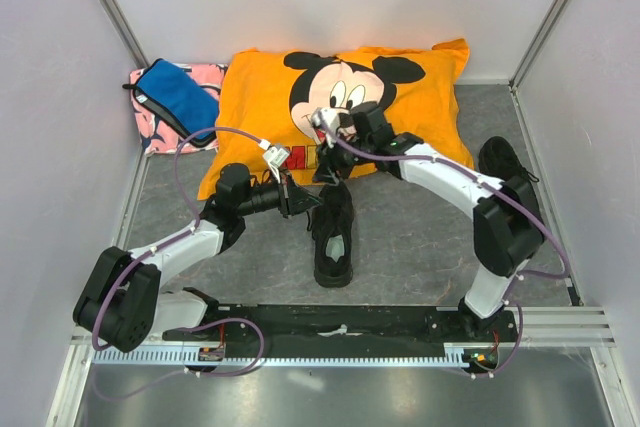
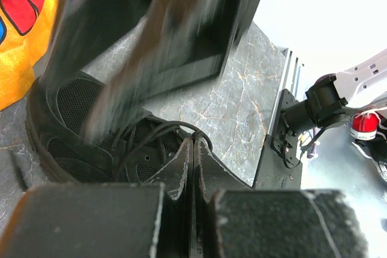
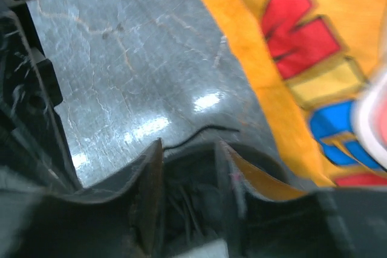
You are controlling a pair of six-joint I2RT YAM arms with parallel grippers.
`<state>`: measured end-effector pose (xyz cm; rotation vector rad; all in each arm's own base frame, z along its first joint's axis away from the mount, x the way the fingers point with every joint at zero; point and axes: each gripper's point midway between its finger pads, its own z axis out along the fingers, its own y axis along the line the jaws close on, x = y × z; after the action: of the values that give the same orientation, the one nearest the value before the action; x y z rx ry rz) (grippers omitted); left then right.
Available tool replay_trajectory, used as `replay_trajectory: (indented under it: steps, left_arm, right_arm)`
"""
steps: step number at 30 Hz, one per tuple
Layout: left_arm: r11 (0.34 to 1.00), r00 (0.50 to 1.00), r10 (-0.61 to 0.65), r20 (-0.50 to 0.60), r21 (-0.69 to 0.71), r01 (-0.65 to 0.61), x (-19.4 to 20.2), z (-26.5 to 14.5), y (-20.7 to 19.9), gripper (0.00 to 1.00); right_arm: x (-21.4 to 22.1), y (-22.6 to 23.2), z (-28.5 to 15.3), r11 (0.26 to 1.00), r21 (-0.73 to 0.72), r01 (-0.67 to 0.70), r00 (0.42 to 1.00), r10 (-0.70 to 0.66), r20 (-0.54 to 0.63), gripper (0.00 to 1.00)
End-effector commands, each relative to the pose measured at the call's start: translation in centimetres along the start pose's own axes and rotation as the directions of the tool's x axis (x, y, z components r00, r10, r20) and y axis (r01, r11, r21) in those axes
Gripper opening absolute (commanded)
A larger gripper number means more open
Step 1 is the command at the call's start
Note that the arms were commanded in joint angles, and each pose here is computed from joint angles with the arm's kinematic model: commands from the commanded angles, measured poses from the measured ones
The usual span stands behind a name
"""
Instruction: Tie the shoes
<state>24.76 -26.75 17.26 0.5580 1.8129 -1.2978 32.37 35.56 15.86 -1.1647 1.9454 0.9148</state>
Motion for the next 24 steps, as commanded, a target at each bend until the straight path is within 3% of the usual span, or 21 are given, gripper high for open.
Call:
replay_trajectory:
  steps: [1, 8, 13, 24]
  left_arm:
    - [0.999, 0.999, 0.03, 0.04, 0.012, -0.031, -1.2, 0.2, 0.0, 0.01]
    - [0.999, 0.999, 0.027, 0.043, 0.024, -0.028, -1.7, 0.7, 0.0, 0.01]
    - [0.999, 0.999, 0.022, 0.036, 0.03, -0.024, -1.7, 0.9, 0.0, 0.02]
    - [0.999, 0.999, 0.031, 0.033, 0.04, -0.032, -1.7, 1.0, -0.1, 0.02]
  right_arm:
    - [-2.8, 0.3, -5.3, 0.998, -0.019, -0.058, 0.994, 0.06, 0.091, 0.42]
    - [0.1, 2.8, -6.5, 0.985, -0.14, -0.103, 0.991, 0.114, 0.069, 0.39]
    - [1.6, 3.8, -5.3, 0.978, -0.169, -0.122, 0.989, 0.133, 0.058, 0.31]
    - [2.0, 4.5, -4.5, 0.978, -0.184, -0.099, 0.993, 0.11, 0.051, 0.31]
